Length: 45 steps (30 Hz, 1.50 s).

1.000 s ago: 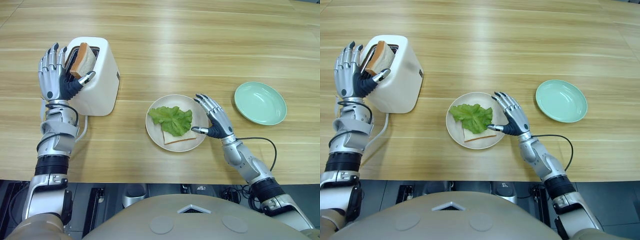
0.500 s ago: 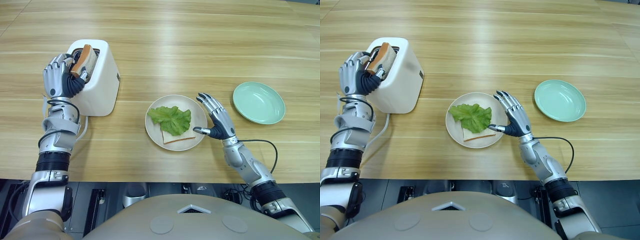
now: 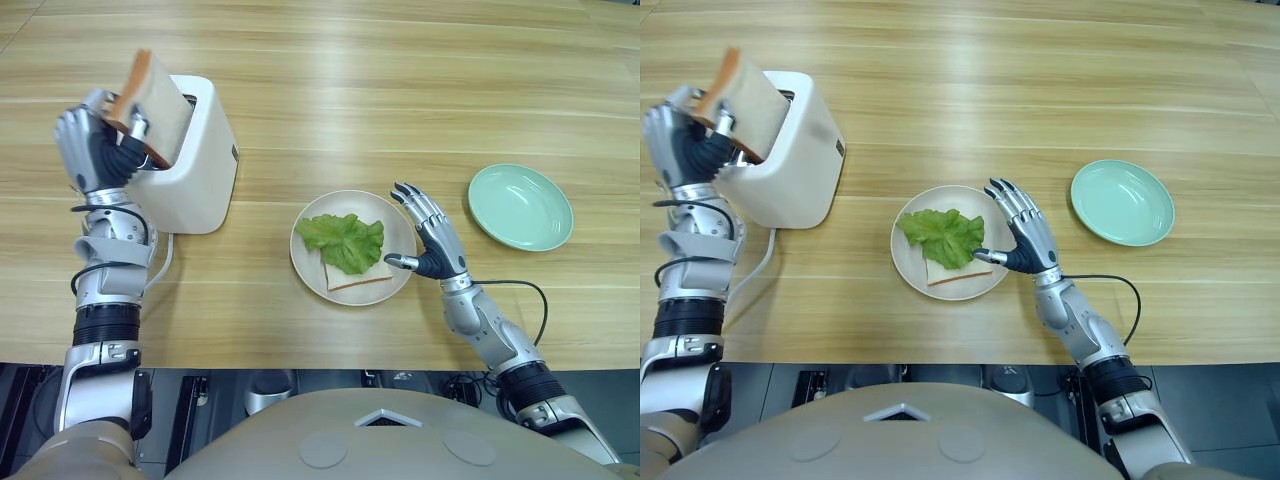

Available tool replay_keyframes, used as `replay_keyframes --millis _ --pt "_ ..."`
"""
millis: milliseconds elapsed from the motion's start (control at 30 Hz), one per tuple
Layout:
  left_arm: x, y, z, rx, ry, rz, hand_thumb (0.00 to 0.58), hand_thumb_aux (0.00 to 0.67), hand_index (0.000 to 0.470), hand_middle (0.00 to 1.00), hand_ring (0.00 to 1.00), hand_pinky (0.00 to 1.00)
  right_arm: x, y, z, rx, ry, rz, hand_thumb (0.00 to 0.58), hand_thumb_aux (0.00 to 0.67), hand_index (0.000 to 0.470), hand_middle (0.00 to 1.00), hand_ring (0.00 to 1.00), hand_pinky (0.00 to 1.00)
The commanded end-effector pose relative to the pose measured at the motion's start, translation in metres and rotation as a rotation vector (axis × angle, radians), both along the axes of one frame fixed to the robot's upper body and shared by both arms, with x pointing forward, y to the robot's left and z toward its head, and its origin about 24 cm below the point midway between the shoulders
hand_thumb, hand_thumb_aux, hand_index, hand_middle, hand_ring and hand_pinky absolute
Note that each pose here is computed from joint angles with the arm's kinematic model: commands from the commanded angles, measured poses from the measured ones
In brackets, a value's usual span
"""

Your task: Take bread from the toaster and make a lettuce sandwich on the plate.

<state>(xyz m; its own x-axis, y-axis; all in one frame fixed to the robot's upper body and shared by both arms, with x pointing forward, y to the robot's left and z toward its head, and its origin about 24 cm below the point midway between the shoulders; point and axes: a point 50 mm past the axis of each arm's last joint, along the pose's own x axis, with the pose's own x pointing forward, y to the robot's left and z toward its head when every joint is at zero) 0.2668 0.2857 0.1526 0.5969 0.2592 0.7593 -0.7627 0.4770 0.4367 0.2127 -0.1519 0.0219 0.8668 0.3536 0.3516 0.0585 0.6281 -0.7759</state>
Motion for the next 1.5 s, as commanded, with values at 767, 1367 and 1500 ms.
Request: replay_keyframes --millis 767,1367,1500 --pt "-0.013 -0.173 -0.114 -0.34 0.628 -1.067 0.58 0.67 0.46 1.0 1.0 1.0 -0.016 -0.016 0.037 0.063 -0.152 0.068 0.0 0.0 0.0 0.0 0.0 0.0" --pt "-0.019 -0.184 -0.147 -0.359 0.778 -1.053 0.58 0.67 0.46 1.0 1.0 1.0 -0.039 0.03 0.008 -0.122 0.045 0.353 0.0 0.0 0.0 0.0 0.0 0.0" --pt "-0.014 -0.179 -0.158 -0.338 0.823 -1.003 0.58 0.67 0.46 1.0 1.0 1.0 -0.043 0.034 -0.012 -0.188 0.144 0.384 0.0 0.0 0.0 0.0 0.0 0.0"
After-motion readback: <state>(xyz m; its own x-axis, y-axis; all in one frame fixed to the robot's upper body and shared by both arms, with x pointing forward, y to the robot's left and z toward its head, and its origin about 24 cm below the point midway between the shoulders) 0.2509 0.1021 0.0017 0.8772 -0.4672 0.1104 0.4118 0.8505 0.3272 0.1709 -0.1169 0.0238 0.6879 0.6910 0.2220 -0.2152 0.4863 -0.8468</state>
